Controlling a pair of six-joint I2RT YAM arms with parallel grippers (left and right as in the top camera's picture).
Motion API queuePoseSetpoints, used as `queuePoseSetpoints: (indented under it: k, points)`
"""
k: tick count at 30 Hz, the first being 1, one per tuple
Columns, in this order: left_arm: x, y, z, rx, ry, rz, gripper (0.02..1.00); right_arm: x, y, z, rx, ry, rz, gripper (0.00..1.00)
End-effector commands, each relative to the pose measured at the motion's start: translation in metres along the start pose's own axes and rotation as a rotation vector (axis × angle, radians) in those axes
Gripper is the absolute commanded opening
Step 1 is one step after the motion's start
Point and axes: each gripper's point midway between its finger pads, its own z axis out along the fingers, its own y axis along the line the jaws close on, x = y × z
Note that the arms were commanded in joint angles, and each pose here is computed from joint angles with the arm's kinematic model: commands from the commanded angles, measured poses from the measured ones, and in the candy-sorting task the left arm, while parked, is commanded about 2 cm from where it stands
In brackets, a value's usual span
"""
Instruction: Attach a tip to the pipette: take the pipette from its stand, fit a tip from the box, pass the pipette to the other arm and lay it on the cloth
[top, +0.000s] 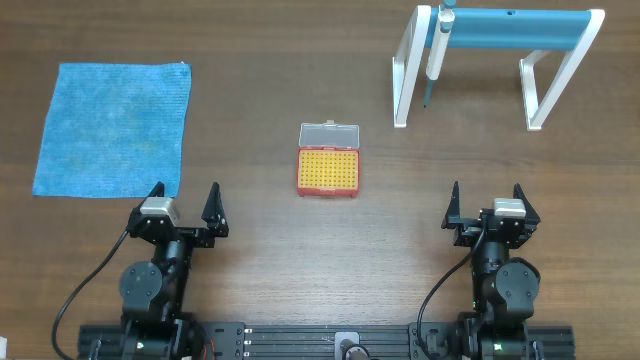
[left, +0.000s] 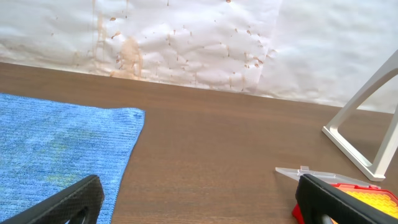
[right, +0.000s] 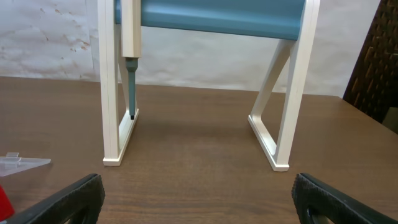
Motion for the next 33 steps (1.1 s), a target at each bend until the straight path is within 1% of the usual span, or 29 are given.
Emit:
queuePoseSetpoints:
  k: [1, 15, 19, 21, 22, 23, 26, 28, 30, 31, 33]
  points:
    - [0.000, 0.003, 0.000, -0.016, -0.004, 0.009, 0.996, 0.000, 0.003, 0.000, -0.007, -0.006, 0.014, 0.974]
    - [0.000, 0.003, 0.000, -0.016, -0.004, 0.009, 0.998, 0.000, 0.003, 0.000, -0.007, -0.006, 0.014, 0.974]
    - [0.000, 0.003, 0.000, -0.016, -0.004, 0.009, 0.998, 0.006, 0.006, 0.001, -0.020, 0.019, 0.013, 0.974]
    - [0.000, 0.003, 0.000, -0.016, -0.004, 0.009, 0.996, 0.005, 0.010, 0.003, -0.047, 0.019, 0.041, 0.974]
    - [0.000, 0.003, 0.000, -0.016, -0.004, 0.009, 0.996, -0.003, 0.016, 0.006, -0.081, 0.007, 0.063, 0.974]
    - [0.000, 0.003, 0.000, -0.016, -0.004, 0.009, 0.996, -0.009, 0.017, 0.009, -0.090, 0.008, 0.078, 0.974]
    - [0.000, 0.003, 0.000, -0.016, -0.004, 0.009, 0.998, -0.020, 0.017, 0.029, -0.092, 0.042, 0.083, 0.974]
    - [0.000, 0.003, 0.000, -0.016, -0.004, 0.009, 0.998, -0.038, 0.017, 0.051, -0.090, -0.005, 0.092, 0.974]
    - [0.000, 0.003, 0.000, -0.016, -0.004, 0.009, 0.996, -0.055, 0.018, 0.080, -0.091, -0.069, 0.165, 0.974]
    - [0.000, 0.003, 0.000, -0.016, -0.004, 0.009, 0.996, -0.059, 0.023, 0.096, -0.104, -0.090, 0.211, 0.972]
    - [0.000, 0.003, 0.000, -0.016, -0.004, 0.009, 0.996, -0.066, 0.036, 0.122, -0.136, -0.122, 0.225, 0.974]
